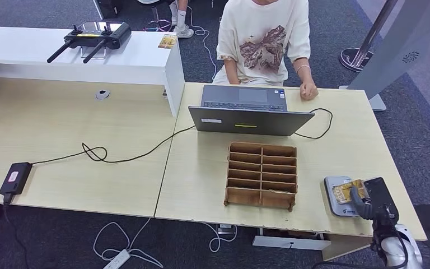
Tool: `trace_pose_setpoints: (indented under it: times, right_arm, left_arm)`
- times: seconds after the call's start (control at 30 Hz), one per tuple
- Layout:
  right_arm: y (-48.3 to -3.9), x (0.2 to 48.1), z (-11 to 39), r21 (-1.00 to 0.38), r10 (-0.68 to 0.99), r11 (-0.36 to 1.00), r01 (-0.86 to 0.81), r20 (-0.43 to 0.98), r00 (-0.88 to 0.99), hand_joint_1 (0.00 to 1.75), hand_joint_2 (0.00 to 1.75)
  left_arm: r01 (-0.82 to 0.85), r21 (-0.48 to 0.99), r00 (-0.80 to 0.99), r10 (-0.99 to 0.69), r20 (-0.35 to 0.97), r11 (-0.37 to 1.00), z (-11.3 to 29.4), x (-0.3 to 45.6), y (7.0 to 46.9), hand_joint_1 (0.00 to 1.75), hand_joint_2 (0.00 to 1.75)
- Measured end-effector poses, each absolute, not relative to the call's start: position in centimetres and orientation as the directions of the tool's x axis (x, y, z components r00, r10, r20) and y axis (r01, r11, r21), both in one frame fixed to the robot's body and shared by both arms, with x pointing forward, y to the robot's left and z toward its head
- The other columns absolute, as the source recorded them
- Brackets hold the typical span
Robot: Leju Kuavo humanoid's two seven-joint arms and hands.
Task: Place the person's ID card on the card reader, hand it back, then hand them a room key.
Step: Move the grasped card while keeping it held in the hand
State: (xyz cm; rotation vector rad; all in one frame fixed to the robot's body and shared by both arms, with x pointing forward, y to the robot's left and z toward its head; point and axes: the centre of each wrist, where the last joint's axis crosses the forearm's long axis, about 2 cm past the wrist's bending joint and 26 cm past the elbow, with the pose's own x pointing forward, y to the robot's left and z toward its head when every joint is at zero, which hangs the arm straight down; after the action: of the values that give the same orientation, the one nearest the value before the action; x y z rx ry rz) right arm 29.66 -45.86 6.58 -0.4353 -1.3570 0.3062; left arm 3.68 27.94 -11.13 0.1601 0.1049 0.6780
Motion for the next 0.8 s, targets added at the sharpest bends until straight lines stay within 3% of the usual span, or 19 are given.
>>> trace_pose_setpoints:
  times: [0.8]
  right_arm:
    - [-45.42, 29.66, 6.79, -0.643, 0.618, 0.764, 0.048, 0.751, 0.231, 1.75, 1.75]
  left_arm:
    - [-0.615, 0.184, 0.774, 0.631, -0.046, 0.767, -11.13, 3.66, 27.9, 0.0, 0.0]
